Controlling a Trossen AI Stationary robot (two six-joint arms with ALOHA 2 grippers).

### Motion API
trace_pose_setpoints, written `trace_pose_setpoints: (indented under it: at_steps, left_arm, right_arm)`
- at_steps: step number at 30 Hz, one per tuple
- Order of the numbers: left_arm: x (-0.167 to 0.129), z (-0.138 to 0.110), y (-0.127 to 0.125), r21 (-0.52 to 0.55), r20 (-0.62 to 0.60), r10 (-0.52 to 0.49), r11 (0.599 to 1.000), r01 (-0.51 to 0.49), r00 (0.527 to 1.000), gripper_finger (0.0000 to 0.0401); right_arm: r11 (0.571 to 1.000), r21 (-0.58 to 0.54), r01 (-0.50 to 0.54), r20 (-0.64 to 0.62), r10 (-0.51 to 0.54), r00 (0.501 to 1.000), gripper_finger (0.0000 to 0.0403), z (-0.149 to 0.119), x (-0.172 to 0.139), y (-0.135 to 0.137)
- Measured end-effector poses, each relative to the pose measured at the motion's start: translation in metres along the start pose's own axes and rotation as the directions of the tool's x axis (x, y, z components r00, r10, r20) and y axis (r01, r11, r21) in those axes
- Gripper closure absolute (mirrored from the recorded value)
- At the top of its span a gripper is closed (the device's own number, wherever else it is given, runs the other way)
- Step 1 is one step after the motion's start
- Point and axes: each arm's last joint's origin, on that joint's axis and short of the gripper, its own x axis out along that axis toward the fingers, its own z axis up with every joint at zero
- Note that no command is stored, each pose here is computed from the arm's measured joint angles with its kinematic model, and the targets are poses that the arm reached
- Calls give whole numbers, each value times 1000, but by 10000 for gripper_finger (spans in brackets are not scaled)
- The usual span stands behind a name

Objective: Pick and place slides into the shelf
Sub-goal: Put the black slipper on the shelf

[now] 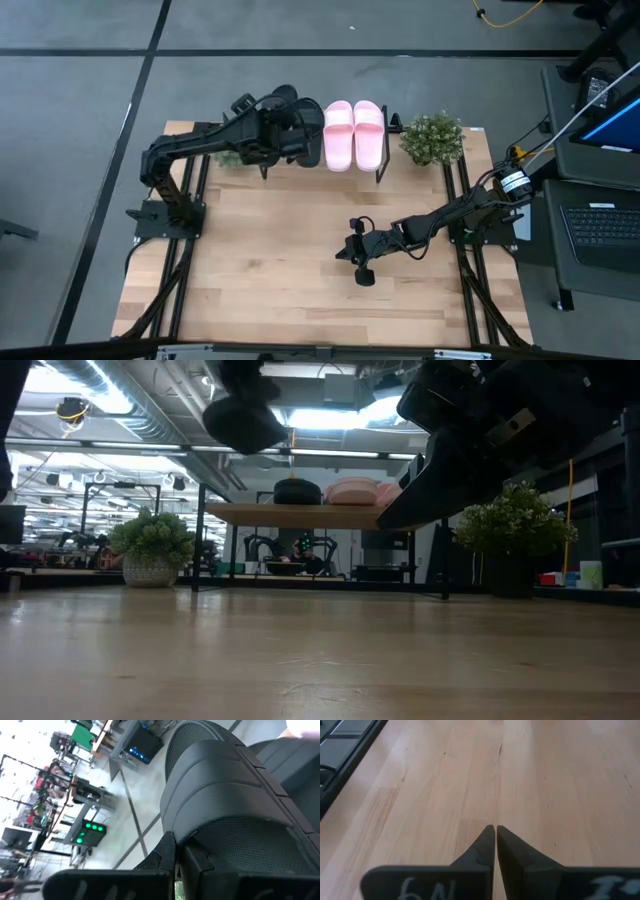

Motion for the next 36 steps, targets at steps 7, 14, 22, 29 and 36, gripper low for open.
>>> trace_pose_setpoints:
  at_steps: [7, 14, 22, 29, 36]
  left_arm:
    - [23, 6, -24, 49, -59, 34, 998, -31, 998, 401]
    - [50, 9, -44, 96, -136, 56, 994, -44, 989, 401]
    - [71, 10, -39, 60, -188, 87, 995, -77, 978, 401]
    - [85, 10, -32, 3, -243, 70, 997, -72, 968, 401]
    - [91, 12, -30, -42, -238, 67, 996, -79, 969, 401]
  right_arm:
    - [1000, 0, 0, 0, 0, 1000, 382, 0, 0, 0]
    - [1000, 1, 0, 0, 0, 1000, 382, 0, 0, 0]
    - [1000, 1, 0, 0, 0, 1000, 382, 0, 0, 0]
    - [1000, 0, 0, 0, 0, 1000, 382, 0, 0, 0]
    - [1000, 0, 0, 0, 0, 1000, 382, 0, 0, 0]
